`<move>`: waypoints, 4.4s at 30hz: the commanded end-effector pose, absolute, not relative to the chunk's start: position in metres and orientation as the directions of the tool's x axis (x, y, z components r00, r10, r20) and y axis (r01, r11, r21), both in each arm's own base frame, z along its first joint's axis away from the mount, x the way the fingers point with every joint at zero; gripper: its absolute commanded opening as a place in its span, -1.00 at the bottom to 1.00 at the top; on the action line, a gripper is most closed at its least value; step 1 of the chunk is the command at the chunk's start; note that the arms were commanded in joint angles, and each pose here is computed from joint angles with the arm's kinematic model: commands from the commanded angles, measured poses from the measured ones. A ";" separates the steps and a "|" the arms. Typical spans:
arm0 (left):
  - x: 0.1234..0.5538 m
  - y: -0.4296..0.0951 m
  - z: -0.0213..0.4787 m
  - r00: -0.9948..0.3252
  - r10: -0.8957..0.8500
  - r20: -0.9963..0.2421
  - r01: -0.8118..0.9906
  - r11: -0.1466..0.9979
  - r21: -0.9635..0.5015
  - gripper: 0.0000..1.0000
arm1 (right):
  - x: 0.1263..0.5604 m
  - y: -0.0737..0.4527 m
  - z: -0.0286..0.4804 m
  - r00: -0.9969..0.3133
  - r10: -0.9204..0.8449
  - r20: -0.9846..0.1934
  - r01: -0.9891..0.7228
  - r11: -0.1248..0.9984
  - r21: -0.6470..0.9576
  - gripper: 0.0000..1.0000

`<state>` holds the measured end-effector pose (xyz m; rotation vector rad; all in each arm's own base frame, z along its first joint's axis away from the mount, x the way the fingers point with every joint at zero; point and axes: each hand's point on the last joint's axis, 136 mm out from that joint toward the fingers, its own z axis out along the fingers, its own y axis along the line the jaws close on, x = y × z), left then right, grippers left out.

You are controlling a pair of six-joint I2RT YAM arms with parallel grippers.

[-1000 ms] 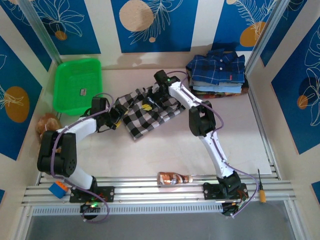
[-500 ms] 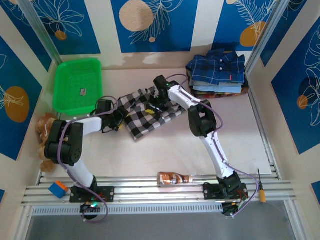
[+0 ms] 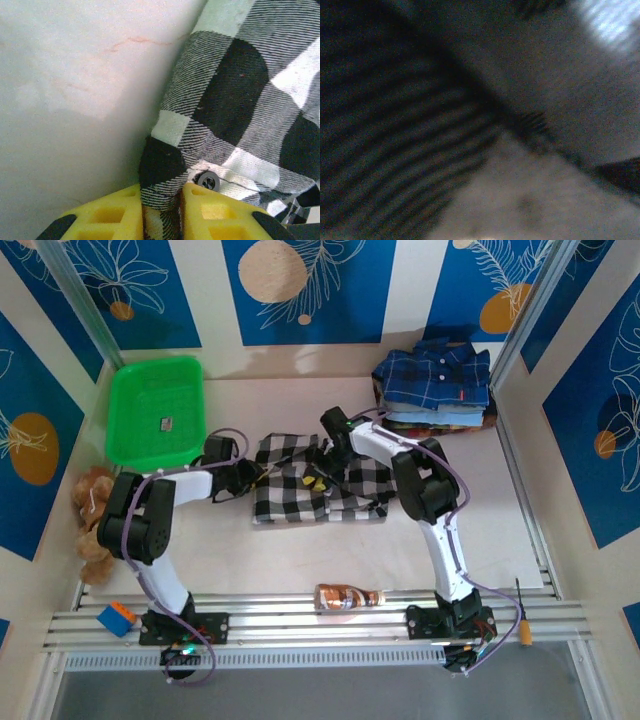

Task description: Fold and stack the long sleeve shirts

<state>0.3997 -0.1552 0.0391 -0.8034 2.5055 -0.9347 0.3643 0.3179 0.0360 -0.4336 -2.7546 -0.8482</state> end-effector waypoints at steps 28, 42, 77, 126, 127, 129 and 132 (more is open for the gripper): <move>0.352 -0.189 0.114 -0.876 -0.431 -0.215 -0.179 0.706 -0.685 0.17 | 0.432 0.250 0.080 -0.949 0.314 -0.021 0.265 0.834 0.484 -0.50; 0.406 -0.231 0.126 -0.909 -0.041 -0.414 0.184 0.853 -0.489 0.13 | 0.428 0.262 0.070 -0.951 0.310 0.009 0.277 0.834 0.477 -0.57; 0.466 -0.296 0.071 -0.756 0.446 -0.479 0.505 0.863 0.006 -0.05 | 0.414 0.245 0.060 -0.931 0.356 0.084 0.350 0.799 0.488 -0.60; 0.483 -0.282 0.158 -0.892 0.050 -0.450 0.414 0.493 -0.766 -0.90 | 0.461 0.300 0.085 -0.933 0.347 0.091 0.301 0.619 0.725 -0.25; 0.484 -0.282 0.160 -0.894 0.041 -0.446 0.409 0.482 -0.775 -0.90 | 0.461 0.301 0.082 -0.931 0.350 0.104 0.313 0.617 0.722 -0.25; 0.486 -0.280 0.160 -0.898 0.029 -0.439 0.399 0.474 -0.785 -0.90 | 0.461 0.301 0.075 -0.921 0.368 0.129 0.344 0.612 0.712 -0.25; 0.487 -0.277 0.159 -0.909 0.007 -0.416 0.374 0.453 -0.809 -0.90 | 0.465 0.303 0.069 -0.906 0.394 0.157 0.380 0.590 0.712 -0.25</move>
